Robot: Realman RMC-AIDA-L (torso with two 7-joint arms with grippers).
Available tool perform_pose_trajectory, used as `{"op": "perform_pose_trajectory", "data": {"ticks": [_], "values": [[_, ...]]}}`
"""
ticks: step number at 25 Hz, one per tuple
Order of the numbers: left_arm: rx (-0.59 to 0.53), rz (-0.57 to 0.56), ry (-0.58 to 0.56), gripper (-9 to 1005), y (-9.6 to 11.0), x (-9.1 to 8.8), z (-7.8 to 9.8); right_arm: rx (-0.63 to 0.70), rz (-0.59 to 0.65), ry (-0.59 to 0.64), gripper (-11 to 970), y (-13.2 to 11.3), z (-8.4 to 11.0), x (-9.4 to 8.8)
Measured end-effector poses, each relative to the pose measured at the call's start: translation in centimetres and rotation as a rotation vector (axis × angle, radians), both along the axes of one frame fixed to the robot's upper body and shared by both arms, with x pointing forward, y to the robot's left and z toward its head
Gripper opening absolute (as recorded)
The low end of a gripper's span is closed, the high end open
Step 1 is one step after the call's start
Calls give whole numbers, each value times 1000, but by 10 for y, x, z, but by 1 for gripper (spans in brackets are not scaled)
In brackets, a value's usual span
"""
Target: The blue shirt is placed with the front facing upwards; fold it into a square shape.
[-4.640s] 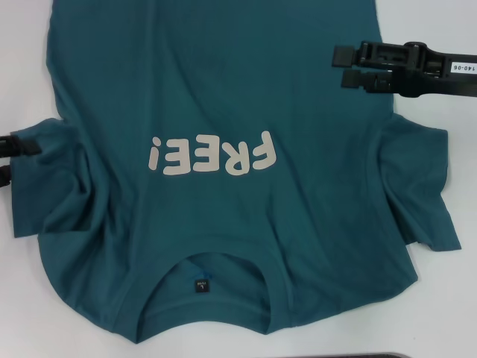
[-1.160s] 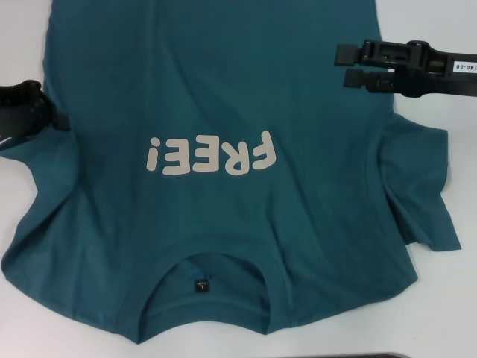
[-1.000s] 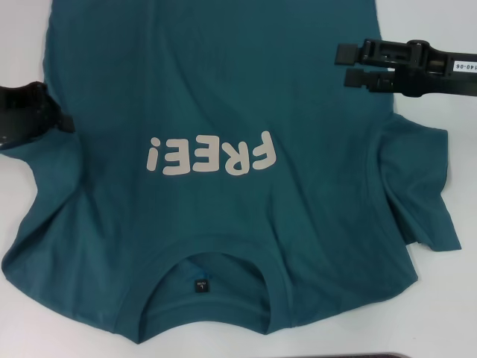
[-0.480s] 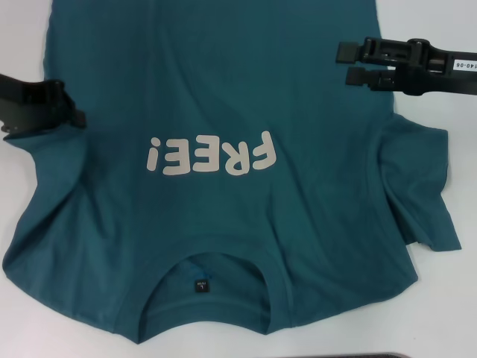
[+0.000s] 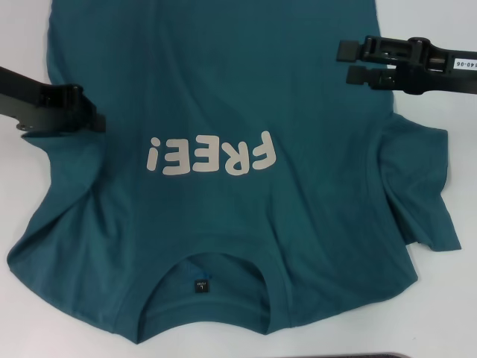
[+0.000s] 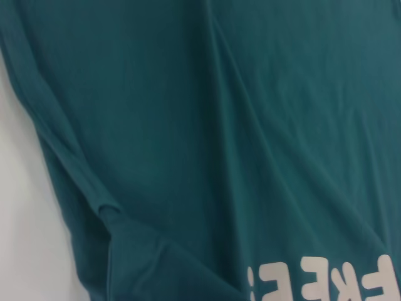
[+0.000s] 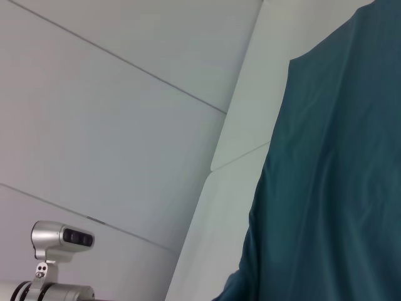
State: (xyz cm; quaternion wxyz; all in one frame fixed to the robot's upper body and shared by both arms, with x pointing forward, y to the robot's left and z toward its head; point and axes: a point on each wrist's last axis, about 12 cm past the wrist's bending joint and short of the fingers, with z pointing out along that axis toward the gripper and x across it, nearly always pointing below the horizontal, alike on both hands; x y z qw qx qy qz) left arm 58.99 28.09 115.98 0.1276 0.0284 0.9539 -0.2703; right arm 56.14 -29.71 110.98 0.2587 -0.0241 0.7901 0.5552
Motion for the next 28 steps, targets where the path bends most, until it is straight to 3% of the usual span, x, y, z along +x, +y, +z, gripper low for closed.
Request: {"op": "perform_pose_trajectory", "data": {"ticks": [3,5,8,15,22,28], "values": [[19,23,6,37,3,0,-1,0,-1,0,839,0,0,0],[38,43,15,233,5,1,-2,0,-2,0,838,0,0,0],[43,43,3,292,3,1,1,0,-4,1,838,0,0,0],[-71,-111,-23,430,-9,-8,10,-1,-8,1,836,0,0,1],[-42,48,-67,660,39,-14,2,-7,-16,-1,835,0,0,3],[-34,180,-75,662,68,-24,-12,-6,-22,7,833,-2,-1,2]]}}
